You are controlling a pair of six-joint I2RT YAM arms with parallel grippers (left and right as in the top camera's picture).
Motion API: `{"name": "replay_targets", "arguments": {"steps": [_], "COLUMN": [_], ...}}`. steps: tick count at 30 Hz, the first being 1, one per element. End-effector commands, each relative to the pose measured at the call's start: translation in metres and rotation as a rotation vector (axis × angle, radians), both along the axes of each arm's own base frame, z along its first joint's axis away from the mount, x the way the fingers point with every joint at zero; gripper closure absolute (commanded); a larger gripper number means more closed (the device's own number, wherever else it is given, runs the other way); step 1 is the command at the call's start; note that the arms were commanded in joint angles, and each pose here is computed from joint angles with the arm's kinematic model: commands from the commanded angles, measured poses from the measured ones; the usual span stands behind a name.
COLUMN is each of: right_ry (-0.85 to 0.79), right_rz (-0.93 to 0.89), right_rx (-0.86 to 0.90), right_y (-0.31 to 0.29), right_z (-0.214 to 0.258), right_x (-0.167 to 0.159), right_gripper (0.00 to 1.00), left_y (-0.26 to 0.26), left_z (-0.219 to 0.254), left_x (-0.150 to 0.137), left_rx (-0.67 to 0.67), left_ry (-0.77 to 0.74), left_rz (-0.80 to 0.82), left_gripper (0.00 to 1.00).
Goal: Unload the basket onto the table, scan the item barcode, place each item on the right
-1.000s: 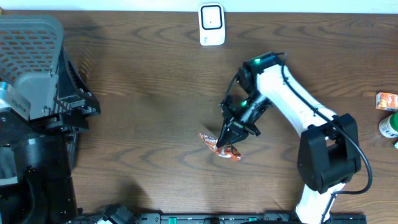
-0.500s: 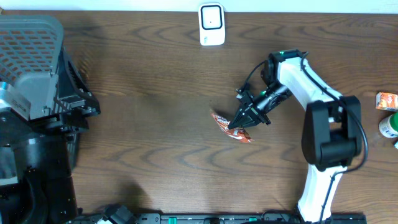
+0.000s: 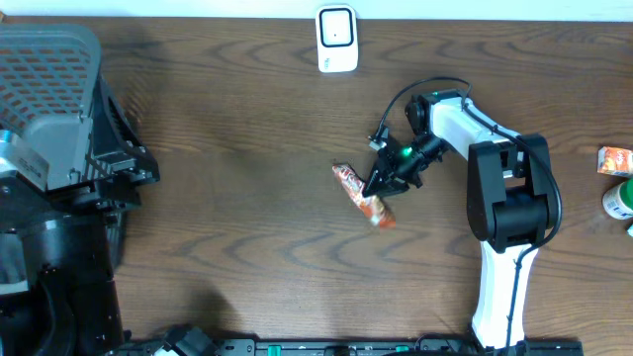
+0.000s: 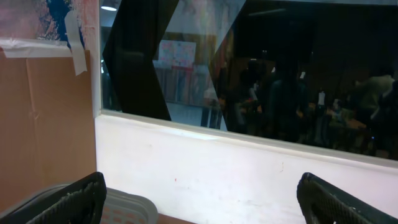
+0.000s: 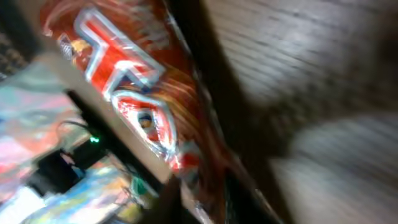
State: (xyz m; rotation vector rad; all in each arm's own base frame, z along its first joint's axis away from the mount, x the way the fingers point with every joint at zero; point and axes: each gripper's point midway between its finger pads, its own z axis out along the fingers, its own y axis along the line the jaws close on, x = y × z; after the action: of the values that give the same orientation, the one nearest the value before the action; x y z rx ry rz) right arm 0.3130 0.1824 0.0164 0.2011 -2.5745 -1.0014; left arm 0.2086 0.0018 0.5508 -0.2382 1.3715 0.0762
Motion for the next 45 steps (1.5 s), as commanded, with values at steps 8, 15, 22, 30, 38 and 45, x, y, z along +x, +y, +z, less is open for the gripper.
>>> {"name": "replay_targets", "arguments": {"steps": [8,15,22,30,38,45], "right_ry": [-0.197,-0.322,-0.507,-0.585,-0.616,-0.655], "right_rz": [0.052,0.103,0.170,0.287,0.270,0.312], "right_rx": [-0.181,-0.579,-0.953,-0.978,-1.014,-0.995], "right_y": [-0.011,-0.008,0.005,0.026,0.013,0.009], "right_z": [0.059,0.070,0.054,0.012,-0.011,-0.032], "right_x": [0.039,0.033,0.018,-0.010,-0.006,-0.007], "right_gripper": [0.24,0.01,0.01,0.06,0.27,0.49], "left_y": [0.002,0.002,0.002,0.002,0.002,0.002], "left_z": [0.000,-0.001,-0.001,0.000,-0.001,-0.001], "left_x": [0.000,0.000,0.000,0.000,0.000,0.000], "left_rx": [0.011,0.011,0.011,0.011,0.011,0.011], "left_ry": [0.004,0.004,0.004,0.004,0.004,0.004], "left_rz": [0.011,0.011,0.011,0.011,0.011,0.011], "left_gripper": [0.02,0.02,0.02,0.02,0.02,0.02]}}
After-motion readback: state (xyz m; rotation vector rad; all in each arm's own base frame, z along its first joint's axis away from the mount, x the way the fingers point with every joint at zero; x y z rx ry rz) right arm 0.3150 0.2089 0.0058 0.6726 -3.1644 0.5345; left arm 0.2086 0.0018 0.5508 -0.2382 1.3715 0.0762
